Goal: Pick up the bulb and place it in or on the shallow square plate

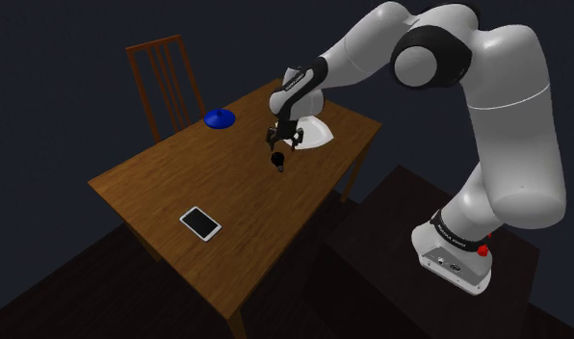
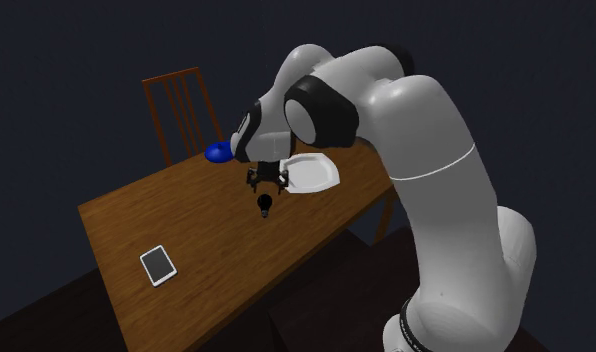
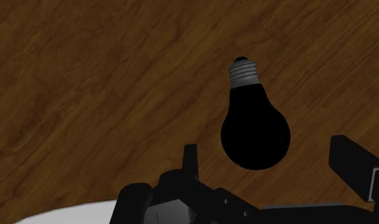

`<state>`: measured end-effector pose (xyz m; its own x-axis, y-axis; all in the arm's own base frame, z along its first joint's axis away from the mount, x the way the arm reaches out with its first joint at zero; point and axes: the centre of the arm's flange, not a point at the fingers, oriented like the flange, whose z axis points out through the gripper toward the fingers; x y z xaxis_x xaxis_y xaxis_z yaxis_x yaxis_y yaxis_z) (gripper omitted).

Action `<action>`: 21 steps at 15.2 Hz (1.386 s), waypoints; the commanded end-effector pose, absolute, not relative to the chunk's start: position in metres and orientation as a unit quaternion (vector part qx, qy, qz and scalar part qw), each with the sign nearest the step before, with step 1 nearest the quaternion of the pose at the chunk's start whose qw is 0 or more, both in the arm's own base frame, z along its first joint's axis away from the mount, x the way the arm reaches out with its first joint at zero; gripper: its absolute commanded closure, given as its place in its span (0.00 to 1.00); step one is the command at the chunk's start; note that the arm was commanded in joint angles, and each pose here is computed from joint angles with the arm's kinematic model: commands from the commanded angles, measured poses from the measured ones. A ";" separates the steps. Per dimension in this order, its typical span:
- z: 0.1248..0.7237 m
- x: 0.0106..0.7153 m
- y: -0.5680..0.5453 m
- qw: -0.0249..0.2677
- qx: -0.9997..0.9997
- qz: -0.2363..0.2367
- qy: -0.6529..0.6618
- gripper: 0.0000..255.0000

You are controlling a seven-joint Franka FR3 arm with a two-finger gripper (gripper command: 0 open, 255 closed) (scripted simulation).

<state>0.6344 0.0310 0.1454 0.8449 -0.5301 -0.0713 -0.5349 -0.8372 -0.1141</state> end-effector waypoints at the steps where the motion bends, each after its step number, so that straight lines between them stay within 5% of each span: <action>1: 0.118 0.649 0.030 0.084 -0.955 0.062 0.278 0.00; 17: 0.077 0.647 0.037 0.086 -0.954 0.064 0.278 0.00; 18: 0.077 0.647 0.037 0.086 -0.954 0.064 0.278 1.00; 21: 0.077 0.647 0.037 0.086 -0.954 0.064 0.278 1.00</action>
